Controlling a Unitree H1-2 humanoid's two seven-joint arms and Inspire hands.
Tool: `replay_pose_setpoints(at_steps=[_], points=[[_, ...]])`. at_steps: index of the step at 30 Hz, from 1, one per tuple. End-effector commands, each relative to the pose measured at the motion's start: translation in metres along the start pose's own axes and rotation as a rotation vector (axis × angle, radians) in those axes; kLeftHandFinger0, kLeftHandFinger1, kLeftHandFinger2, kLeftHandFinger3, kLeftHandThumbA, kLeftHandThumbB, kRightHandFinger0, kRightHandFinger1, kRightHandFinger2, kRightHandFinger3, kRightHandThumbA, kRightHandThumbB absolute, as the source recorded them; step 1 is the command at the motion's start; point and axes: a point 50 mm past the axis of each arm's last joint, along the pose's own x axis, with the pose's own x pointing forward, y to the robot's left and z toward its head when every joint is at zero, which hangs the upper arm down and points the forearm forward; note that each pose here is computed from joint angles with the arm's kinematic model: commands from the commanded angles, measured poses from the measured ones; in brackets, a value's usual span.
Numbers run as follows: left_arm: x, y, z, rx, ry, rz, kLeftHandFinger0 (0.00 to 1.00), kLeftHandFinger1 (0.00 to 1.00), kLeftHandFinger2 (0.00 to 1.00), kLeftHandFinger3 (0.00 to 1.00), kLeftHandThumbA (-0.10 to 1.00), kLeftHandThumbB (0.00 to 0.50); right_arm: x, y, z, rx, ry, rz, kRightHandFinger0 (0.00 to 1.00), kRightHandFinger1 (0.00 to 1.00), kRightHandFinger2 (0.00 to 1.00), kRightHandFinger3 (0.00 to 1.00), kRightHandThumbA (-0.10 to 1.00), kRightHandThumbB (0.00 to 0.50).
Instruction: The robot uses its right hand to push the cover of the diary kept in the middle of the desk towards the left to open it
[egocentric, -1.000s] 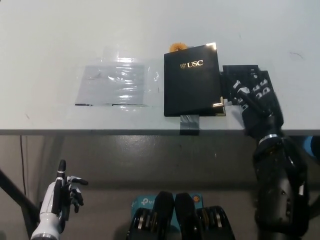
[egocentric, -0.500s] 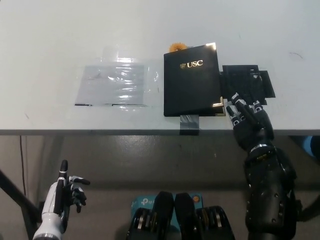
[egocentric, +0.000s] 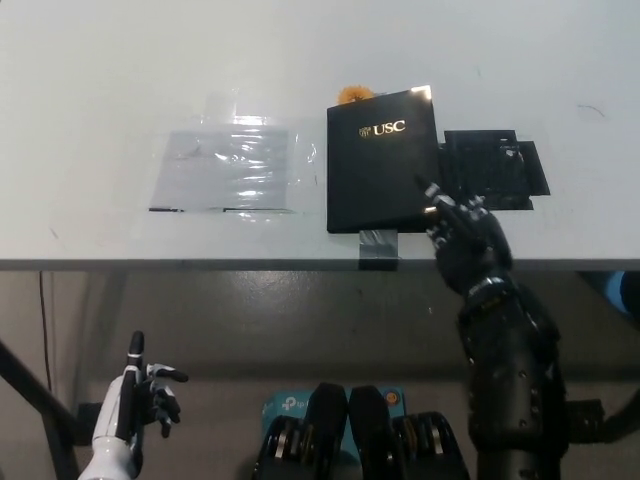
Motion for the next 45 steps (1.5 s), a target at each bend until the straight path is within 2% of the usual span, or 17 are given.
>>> replay_pose_setpoints(at_steps=[1, 4, 6, 13, 15, 17, 19, 21, 26, 28, 30, 31, 34, 36, 41, 43, 45], points=[[-0.001, -0.001, 0.008, -0.005, -0.037, 0.004, 0.14, 0.19, 0.17, 0.32, 1.0, 0.429, 0.008, 0.045, 0.016, -0.053, -0.065, 0.092, 0.89, 0.94, 0.94, 1.0, 1.0, 0.142], [0.001, -0.002, 0.01, 0.003, -0.042, -0.011, 0.13, 0.19, 0.17, 0.33, 1.0, 0.445, 0.015, 0.059, 0.021, -0.076, -0.068, 0.097, 0.89, 0.94, 0.95, 1.0, 1.0, 0.132], [0.0, -0.002, 0.01, 0.005, -0.044, -0.008, 0.12, 0.18, 0.15, 0.32, 1.0, 0.444, 0.019, 0.065, 0.02, -0.091, -0.065, 0.095, 0.86, 0.92, 0.92, 1.0, 1.0, 0.139], [0.006, -0.008, 0.017, 0.017, -0.062, -0.026, 0.11, 0.19, 0.16, 0.31, 1.0, 0.5, 0.024, 0.067, 0.014, -0.071, -0.062, 0.082, 0.86, 0.93, 0.94, 1.0, 1.0, 0.155], [0.008, -0.009, 0.018, 0.009, -0.061, -0.032, 0.11, 0.19, 0.17, 0.32, 1.0, 0.5, 0.025, 0.066, 0.012, -0.068, -0.055, 0.076, 0.86, 0.93, 0.94, 1.0, 1.0, 0.157], [0.009, -0.01, 0.02, 0.03, -0.065, -0.036, 0.13, 0.19, 0.18, 0.32, 1.0, 0.497, 0.023, 0.063, 0.004, -0.074, -0.05, 0.064, 0.81, 0.88, 0.9, 1.0, 1.0, 0.153], [0.007, -0.01, 0.021, 0.028, -0.068, -0.044, 0.13, 0.19, 0.17, 0.33, 1.0, 0.488, 0.02, 0.063, -0.004, -0.091, -0.043, 0.059, 0.81, 0.89, 0.91, 0.98, 1.0, 0.139], [0.007, -0.01, 0.021, 0.033, -0.066, -0.045, 0.13, 0.19, 0.16, 0.32, 1.0, 0.5, 0.019, 0.062, -0.009, -0.111, -0.037, 0.055, 0.83, 0.89, 0.91, 0.99, 1.0, 0.119], [0.005, -0.011, 0.023, 0.047, -0.066, -0.055, 0.15, 0.2, 0.16, 0.33, 1.0, 0.476, 0.015, 0.064, -0.024, -0.172, -0.044, 0.075, 0.82, 0.88, 0.9, 0.98, 1.0, 0.116], [0.007, -0.011, 0.025, 0.056, -0.072, -0.063, 0.14, 0.2, 0.18, 0.34, 1.0, 0.491, 0.013, 0.068, -0.034, -0.215, -0.036, 0.079, 0.77, 0.86, 0.88, 0.95, 1.0, 0.115], [0.008, -0.013, 0.026, 0.065, -0.078, -0.067, 0.15, 0.21, 0.16, 0.34, 1.0, 0.497, 0.011, 0.074, -0.039, -0.236, -0.031, 0.1, 0.76, 0.85, 0.88, 0.95, 1.0, 0.113], [0.009, -0.013, 0.025, 0.06, -0.083, -0.071, 0.15, 0.21, 0.17, 0.34, 1.0, 0.499, 0.01, 0.079, -0.041, -0.245, -0.032, 0.112, 0.76, 0.86, 0.89, 0.95, 1.0, 0.102], [0.009, -0.015, 0.025, 0.061, -0.091, -0.075, 0.12, 0.19, 0.16, 0.33, 1.0, 0.5, 0.005, 0.098, -0.046, -0.278, -0.037, 0.172, 0.77, 0.89, 0.94, 1.0, 1.0, 0.16], [0.01, -0.015, 0.025, 0.055, -0.093, -0.081, 0.07, 0.17, 0.14, 0.33, 1.0, 0.5, 0.002, 0.11, -0.048, -0.322, -0.052, 0.194, 0.77, 0.87, 0.92, 0.99, 1.0, 0.149], [0.011, -0.017, 0.025, 0.065, -0.093, -0.091, 0.1, 0.17, 0.12, 0.33, 1.0, 0.5, 0.002, 0.123, -0.054, -0.465, -0.071, 0.242, 0.77, 0.86, 0.88, 0.94, 1.0, 0.183], [0.011, -0.016, 0.025, 0.063, -0.097, -0.093, 0.12, 0.18, 0.14, 0.34, 1.0, 0.5, 0.004, 0.126, -0.056, -0.496, -0.066, 0.255, 0.81, 0.88, 0.9, 0.93, 1.0, 0.168], [0.011, -0.016, 0.023, 0.062, -0.099, -0.102, 0.12, 0.18, 0.13, 0.33, 1.0, 0.5, 0.007, 0.126, -0.059, -0.602, -0.08, 0.281, 0.85, 0.91, 0.94, 0.97, 1.0, 0.158]])
